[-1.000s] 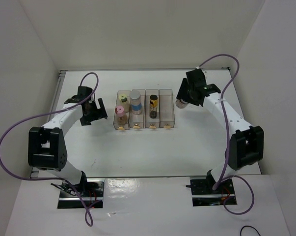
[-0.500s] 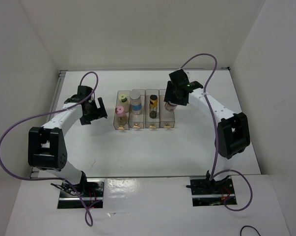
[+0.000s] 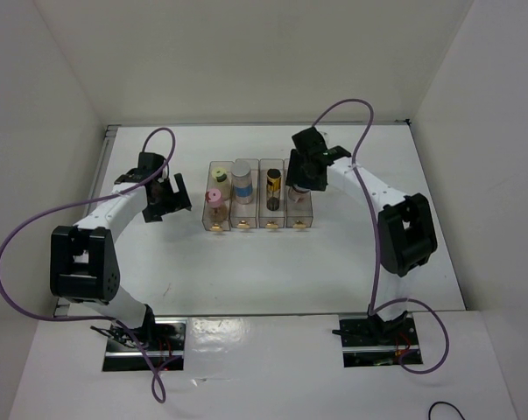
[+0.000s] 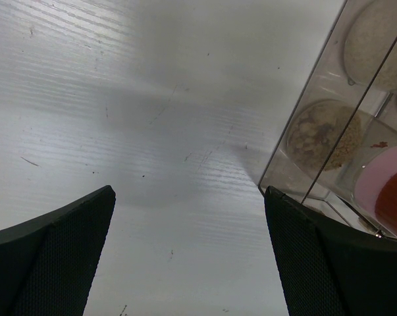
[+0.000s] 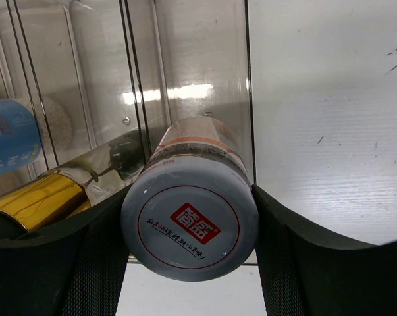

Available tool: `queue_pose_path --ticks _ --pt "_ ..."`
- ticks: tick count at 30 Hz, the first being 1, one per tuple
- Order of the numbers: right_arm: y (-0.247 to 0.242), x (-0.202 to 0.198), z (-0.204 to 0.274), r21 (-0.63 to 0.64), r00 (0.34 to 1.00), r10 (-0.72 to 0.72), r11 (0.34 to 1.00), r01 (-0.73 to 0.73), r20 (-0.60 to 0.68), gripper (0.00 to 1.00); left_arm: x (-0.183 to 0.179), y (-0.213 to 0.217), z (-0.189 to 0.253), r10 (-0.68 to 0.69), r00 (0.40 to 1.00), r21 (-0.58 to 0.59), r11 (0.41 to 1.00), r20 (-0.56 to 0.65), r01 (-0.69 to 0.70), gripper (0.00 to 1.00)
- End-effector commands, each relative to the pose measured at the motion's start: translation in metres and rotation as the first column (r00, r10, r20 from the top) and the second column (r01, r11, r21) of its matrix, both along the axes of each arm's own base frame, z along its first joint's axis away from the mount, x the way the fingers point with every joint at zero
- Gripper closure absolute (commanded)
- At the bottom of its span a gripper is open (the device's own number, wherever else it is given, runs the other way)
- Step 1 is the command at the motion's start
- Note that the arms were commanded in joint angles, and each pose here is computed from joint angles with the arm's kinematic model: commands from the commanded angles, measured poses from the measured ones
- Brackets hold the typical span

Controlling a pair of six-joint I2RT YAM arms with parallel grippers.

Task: Organize the condiment bottles

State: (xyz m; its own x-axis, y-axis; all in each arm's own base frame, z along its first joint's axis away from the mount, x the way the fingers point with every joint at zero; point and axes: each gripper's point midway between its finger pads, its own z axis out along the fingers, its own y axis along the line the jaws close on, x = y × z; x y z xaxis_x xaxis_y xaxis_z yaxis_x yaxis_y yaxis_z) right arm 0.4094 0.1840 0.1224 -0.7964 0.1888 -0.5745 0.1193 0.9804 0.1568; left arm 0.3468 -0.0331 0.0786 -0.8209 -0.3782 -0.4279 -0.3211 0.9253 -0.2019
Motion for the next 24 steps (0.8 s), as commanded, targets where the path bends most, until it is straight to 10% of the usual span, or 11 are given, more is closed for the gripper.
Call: queue_pose_path --ticks 1,24 --pt "0.018 0.023 0.036 0.056 0.991 0.013 0.998 -0.021 0.136 0.82 0.011 0.003 0.016 -0.002 0.999 0.011 1.000 0.052 0.001 0.00" --pt "0.012 0.021 -0.015 -0.009 0.999 0.001 1.000 -0.001 0.054 0.74 0.012 0.003 0.019 -0.002 0.998 0.010 1.000 0.062 0.001 0.00"
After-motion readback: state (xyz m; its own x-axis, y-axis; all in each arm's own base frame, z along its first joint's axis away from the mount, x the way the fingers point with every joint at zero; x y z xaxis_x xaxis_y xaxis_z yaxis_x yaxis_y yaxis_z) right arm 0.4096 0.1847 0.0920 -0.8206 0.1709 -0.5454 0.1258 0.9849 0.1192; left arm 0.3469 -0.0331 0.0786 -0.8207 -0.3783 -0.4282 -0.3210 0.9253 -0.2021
